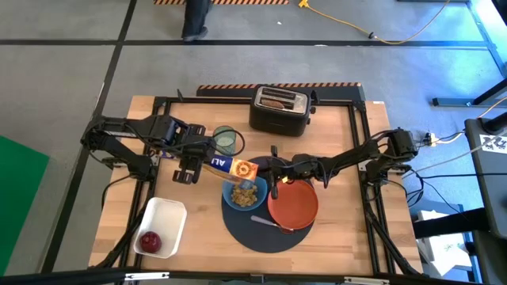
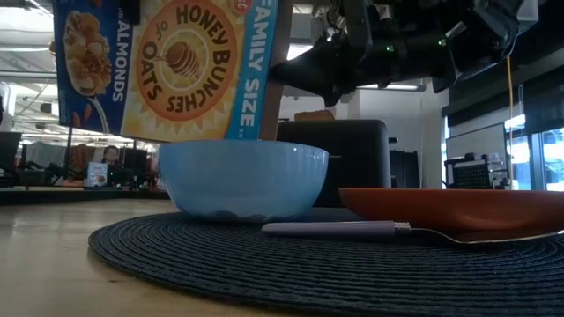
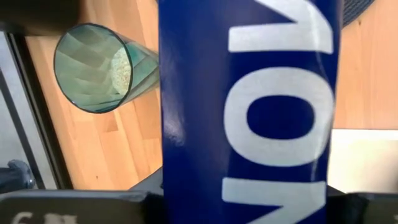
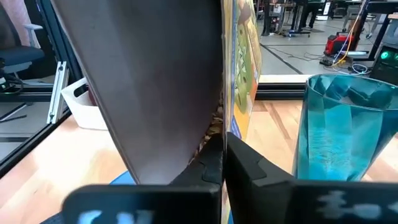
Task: Arrange a breakfast setting
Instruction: Pour the cereal from the cereal box into the blue bowl
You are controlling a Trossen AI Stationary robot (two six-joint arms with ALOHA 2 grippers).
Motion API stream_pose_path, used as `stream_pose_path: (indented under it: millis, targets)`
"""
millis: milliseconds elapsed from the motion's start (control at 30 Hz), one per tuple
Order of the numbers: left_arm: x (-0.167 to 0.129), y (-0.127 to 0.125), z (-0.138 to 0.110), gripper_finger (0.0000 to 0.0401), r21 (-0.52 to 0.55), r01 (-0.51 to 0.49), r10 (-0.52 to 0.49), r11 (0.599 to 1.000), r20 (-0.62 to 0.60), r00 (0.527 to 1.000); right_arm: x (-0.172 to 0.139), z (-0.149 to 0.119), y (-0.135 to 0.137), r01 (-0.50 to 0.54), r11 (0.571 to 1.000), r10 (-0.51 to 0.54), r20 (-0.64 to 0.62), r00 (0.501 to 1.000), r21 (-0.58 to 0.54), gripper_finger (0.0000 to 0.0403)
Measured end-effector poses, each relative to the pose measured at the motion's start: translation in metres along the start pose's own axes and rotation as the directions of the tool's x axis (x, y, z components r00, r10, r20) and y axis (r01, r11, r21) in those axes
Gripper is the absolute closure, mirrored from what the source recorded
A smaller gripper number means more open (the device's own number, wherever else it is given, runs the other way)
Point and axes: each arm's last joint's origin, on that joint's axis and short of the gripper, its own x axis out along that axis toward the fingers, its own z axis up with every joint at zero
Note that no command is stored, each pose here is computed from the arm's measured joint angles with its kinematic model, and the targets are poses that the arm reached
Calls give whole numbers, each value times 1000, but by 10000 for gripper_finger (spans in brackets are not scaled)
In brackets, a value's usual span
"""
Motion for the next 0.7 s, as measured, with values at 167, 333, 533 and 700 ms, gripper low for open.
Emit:
stream_pose_path:
  millis: [167, 333, 533, 700]
  targets:
    - [0, 1, 0, 281, 8, -20, 20, 1000, -1, 1000, 1, -1, 0, 9, 1000, -9, -1, 1000, -2, 402]
    - [-6, 1, 0, 281, 6, -20, 20, 1000, 22, 1000, 4, -8, 0, 16, 1000, -16, 0, 1000, -3, 403]
    - [-36, -4, 2, 281, 21, -26, 23, 999, 138, 990, 10, -7, 1, 6, 1000, -6, 1, 1000, -6, 403]
    - [-45, -5, 2, 281, 22, -40, 35, 999, 180, 983, 13, -5, 0, 25, 999, -25, -20, 999, -33, 403]
